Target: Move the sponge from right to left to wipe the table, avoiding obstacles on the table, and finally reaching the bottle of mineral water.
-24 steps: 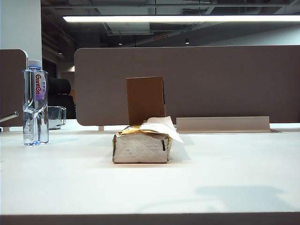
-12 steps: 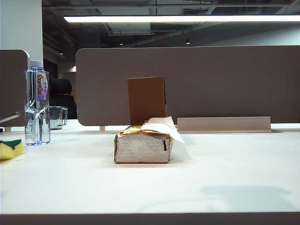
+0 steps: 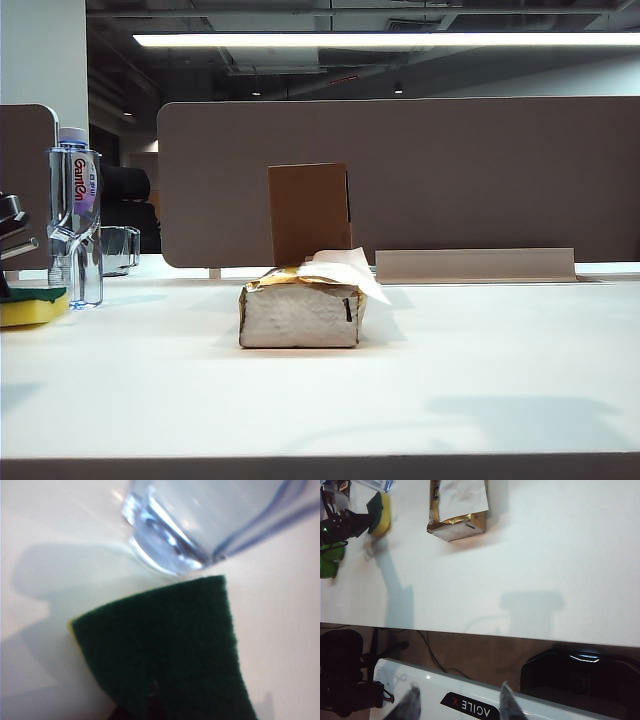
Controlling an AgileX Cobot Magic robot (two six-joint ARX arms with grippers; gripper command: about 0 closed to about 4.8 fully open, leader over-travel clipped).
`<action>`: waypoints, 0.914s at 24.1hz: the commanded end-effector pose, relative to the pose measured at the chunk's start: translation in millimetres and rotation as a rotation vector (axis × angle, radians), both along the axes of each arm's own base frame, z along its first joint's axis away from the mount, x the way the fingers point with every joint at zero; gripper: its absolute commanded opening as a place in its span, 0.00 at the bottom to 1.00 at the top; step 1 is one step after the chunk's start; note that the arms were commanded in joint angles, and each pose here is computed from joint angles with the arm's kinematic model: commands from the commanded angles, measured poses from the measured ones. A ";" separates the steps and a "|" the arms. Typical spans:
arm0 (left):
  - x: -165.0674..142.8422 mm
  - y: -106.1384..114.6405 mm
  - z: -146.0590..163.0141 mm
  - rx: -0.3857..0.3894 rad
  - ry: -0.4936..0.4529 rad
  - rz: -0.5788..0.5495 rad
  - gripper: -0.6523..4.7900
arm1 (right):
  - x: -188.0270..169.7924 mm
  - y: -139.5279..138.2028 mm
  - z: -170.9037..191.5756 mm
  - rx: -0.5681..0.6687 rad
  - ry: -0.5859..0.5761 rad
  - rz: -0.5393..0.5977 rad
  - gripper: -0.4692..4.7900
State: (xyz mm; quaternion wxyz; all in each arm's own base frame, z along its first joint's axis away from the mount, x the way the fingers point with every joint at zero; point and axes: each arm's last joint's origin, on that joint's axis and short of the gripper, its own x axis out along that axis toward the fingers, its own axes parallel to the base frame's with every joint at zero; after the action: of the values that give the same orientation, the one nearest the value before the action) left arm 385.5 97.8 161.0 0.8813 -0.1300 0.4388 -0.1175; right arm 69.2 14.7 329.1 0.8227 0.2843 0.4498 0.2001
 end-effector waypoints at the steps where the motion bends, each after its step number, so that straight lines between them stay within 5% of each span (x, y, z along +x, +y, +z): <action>1: 4.7 1.7 9.7 0.018 -0.010 0.007 0.11 | -0.5 0.2 2.0 0.010 -0.009 -0.001 0.48; 9: 4.4 -5.7 9.8 -0.021 0.008 -0.032 0.12 | -0.3 0.2 2.2 0.010 -0.012 -0.002 0.48; 19: 1.3 -6.4 8.0 -0.032 0.045 -0.032 0.30 | -0.3 0.2 2.2 0.010 -0.012 -0.001 0.48; 22: -0.4 -6.9 7.0 -0.039 0.065 -0.032 0.52 | -0.3 0.2 2.2 0.011 -0.011 -0.001 0.48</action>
State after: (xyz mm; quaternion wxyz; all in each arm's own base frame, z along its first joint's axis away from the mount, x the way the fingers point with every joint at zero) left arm 385.1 91.0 166.6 0.8617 -0.1444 0.4681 -0.1325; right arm 69.1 14.7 329.1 0.8215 0.2879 0.4504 0.1985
